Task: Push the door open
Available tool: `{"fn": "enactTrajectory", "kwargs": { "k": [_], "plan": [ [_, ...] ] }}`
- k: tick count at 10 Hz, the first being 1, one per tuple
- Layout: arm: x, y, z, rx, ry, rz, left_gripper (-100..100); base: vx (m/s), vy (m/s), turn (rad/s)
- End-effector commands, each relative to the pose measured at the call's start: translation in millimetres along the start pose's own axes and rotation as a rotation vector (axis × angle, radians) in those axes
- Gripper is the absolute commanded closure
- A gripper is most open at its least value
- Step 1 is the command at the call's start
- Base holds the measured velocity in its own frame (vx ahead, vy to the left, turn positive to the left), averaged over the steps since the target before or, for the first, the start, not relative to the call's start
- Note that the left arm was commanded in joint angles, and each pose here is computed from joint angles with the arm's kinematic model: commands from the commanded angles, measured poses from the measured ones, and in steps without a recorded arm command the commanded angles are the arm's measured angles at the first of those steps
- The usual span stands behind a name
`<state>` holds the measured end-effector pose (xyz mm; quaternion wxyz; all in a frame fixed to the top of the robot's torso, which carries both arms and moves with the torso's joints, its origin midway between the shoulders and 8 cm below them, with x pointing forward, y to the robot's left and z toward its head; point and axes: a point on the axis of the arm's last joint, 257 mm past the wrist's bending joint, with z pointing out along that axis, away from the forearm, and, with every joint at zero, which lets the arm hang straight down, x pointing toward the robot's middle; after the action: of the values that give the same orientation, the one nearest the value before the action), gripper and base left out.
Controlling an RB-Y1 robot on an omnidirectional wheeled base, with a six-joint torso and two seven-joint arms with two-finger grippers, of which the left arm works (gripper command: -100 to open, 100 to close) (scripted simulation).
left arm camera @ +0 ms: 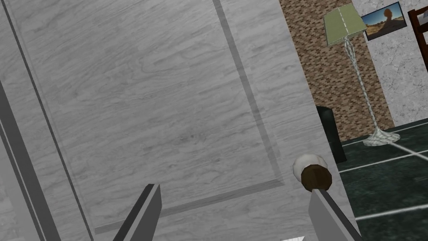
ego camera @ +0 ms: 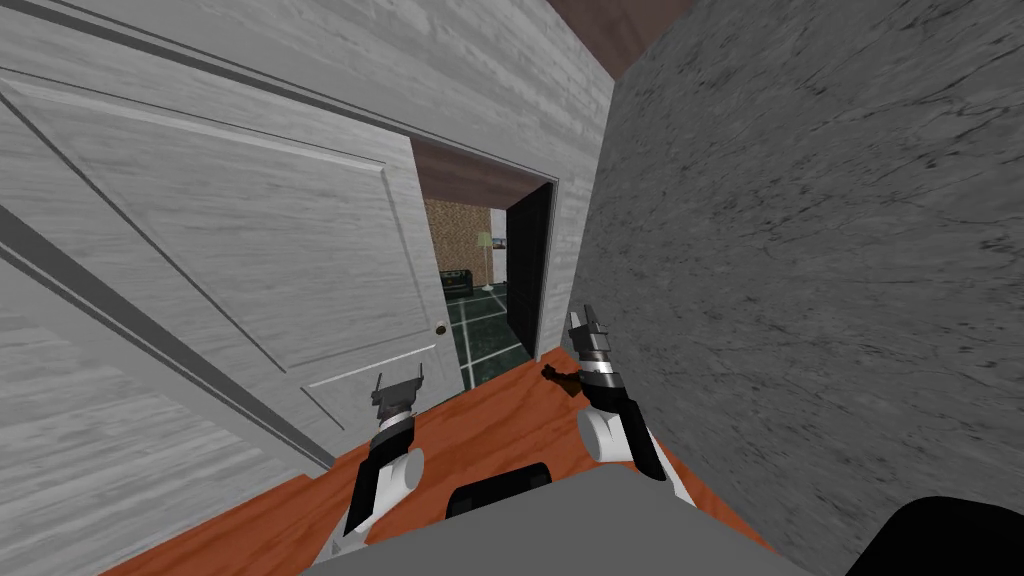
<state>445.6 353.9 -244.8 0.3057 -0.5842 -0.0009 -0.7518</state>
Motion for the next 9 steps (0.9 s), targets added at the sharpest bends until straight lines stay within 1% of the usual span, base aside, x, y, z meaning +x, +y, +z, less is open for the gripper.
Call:
{"fn": "enactTrajectory", "kwargs": {
  "k": [1,5,6,9],
  "plan": [
    [-13.1,4.7,-3.7,0.000,-0.031,-0.037,-100,0.086,0.056,-0.128],
    [-43.5,15.4,-12.1,0.003,-0.103,-0.117,-100,0.084,0.060,-0.125],
    [-43.5,15.4,-12.1,0.003,-0.103,-0.117,-100,0.050,0.056,-0.030],
    [-63.5,23.1,-19.6,0.009,-0.155,-0.172,-100,0.050,0.042,-0.094]
  ]
}}
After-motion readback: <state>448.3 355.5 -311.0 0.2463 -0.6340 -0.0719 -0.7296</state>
